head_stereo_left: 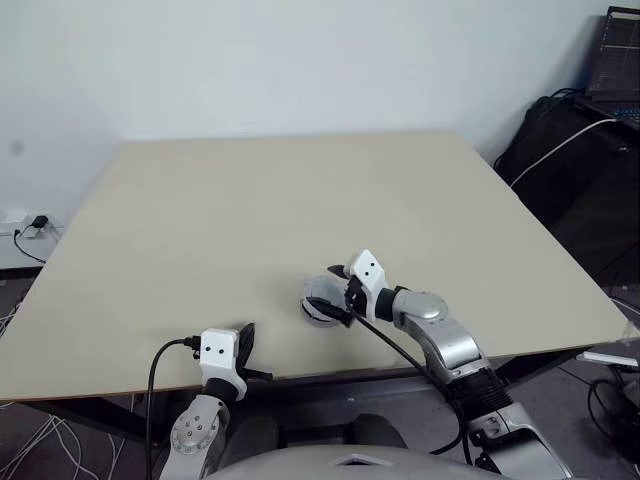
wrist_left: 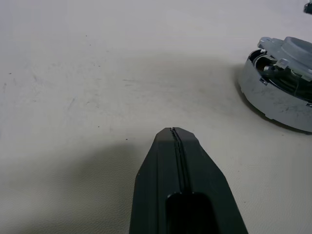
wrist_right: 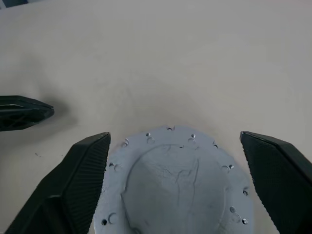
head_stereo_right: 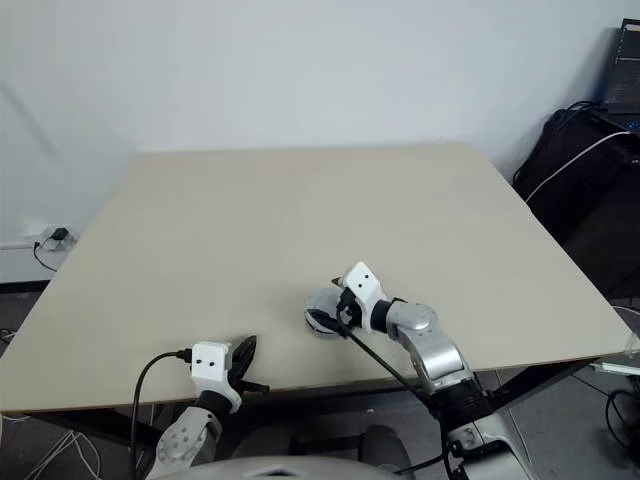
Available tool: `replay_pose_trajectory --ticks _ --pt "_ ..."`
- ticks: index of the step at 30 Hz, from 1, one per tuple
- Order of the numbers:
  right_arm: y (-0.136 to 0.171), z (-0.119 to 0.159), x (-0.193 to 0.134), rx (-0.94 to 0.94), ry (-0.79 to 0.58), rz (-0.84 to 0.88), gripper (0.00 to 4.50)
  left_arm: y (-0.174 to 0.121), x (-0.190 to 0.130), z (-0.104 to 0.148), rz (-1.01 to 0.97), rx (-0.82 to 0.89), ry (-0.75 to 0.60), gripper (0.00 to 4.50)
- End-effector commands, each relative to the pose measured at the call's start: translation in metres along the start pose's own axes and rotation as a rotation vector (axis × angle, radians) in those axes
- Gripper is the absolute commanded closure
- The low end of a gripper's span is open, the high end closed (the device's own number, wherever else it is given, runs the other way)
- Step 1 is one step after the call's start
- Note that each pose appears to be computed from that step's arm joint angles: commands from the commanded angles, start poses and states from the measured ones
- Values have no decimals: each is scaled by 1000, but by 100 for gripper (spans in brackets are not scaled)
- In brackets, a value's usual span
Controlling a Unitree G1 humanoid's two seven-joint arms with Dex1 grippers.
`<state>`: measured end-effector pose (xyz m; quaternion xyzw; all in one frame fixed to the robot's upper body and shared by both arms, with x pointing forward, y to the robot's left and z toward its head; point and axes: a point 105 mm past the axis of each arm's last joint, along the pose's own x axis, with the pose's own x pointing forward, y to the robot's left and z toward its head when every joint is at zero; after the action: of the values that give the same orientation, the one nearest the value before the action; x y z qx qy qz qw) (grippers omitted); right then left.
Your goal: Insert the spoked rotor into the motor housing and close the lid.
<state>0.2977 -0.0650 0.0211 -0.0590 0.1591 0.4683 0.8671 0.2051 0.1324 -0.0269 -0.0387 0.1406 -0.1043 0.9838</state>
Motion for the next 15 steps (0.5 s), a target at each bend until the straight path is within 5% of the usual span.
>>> replay_pose_trajectory --ticks 1,15 --pt "-10 4 -4 14 12 -30 2 -2 2 16 -3 8 -68 450" --pt "-14 -12 -2 45 93 -50 2 -2 3 16 0 3 -67 450"
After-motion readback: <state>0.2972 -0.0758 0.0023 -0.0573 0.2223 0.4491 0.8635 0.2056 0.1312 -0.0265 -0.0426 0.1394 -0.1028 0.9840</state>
